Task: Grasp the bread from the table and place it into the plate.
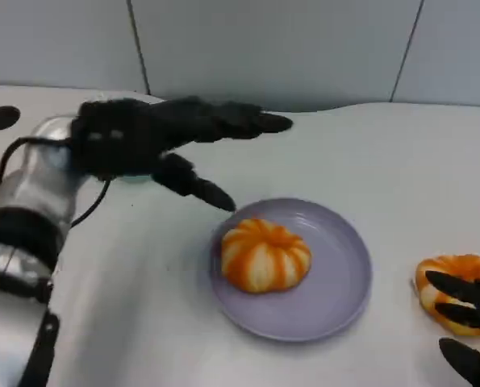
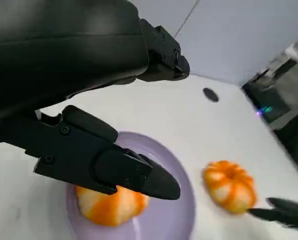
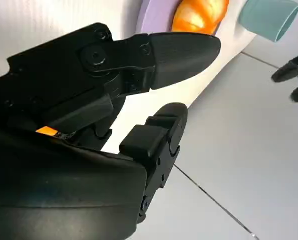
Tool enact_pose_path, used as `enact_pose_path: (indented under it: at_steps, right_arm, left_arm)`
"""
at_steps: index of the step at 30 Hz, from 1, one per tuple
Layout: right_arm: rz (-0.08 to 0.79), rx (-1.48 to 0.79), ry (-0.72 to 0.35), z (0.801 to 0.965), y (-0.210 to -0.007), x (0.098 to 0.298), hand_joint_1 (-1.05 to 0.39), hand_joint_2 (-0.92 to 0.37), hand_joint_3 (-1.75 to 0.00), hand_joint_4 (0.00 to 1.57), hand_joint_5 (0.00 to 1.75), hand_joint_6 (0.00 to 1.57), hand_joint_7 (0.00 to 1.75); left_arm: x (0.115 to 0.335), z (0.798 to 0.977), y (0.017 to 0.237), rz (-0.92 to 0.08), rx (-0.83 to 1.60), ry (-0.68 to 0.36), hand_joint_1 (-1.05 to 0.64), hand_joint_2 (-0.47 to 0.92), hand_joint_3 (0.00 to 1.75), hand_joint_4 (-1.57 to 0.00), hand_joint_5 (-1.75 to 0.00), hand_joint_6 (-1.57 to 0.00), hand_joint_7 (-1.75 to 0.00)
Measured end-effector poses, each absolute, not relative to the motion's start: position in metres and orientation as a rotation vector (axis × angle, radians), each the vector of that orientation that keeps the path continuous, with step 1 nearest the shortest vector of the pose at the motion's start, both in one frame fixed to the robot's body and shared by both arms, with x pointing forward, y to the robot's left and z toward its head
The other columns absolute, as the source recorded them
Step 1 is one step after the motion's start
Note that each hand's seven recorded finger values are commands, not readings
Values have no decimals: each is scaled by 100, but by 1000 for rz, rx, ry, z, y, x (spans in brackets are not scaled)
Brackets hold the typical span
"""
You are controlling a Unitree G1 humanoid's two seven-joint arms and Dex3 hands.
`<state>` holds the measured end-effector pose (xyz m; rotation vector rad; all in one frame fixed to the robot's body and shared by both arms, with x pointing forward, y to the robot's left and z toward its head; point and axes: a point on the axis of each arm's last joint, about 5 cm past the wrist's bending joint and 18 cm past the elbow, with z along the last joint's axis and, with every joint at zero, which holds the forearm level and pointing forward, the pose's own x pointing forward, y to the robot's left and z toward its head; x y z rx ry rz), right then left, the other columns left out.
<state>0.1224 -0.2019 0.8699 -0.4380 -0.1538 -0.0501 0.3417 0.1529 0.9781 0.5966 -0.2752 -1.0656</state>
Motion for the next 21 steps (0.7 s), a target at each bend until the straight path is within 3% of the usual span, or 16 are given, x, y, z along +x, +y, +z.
enact_pose_path:
  at_steps: [6,10,15,16,18,19,21]
  right_arm:
    - [-50,-440,-155,871,-201,124,-39,-92,-37,98,8,77,0]
    - [-54,-447,-136,870,-201,122,-39,-92,-36,97,7,77,0]
    - [-57,-455,-127,871,-201,122,-39,-92,-36,97,7,77,0]
    - [-57,-455,-131,872,-201,123,-39,-92,-36,97,7,77,0]
    - [-54,-455,-137,873,-200,124,-39,-92,-37,96,7,77,0]
    - [-54,-455,-136,873,-201,124,-39,-92,-37,96,7,77,0]
    - [-57,-457,-131,872,-201,123,-38,-92,-37,96,7,77,0]
  left_arm:
    - [329,965,187,-942,472,-225,-54,92,7,-11,-20,-23,-1]
    - [309,942,204,-851,352,-168,-52,92,13,-28,-28,-29,-3]
    - [283,918,216,-727,257,-64,-53,92,15,-32,-30,-30,-3]
    - [281,918,216,-726,255,-58,-54,92,13,-43,-43,-42,-5]
    - [274,919,218,-680,263,-34,-55,92,12,-48,-51,-48,-5]
    - [268,916,219,-657,267,-5,-50,92,10,-45,-84,-59,-7]
    - [255,906,222,-615,259,91,-47,92,7,-37,-122,-73,-11]
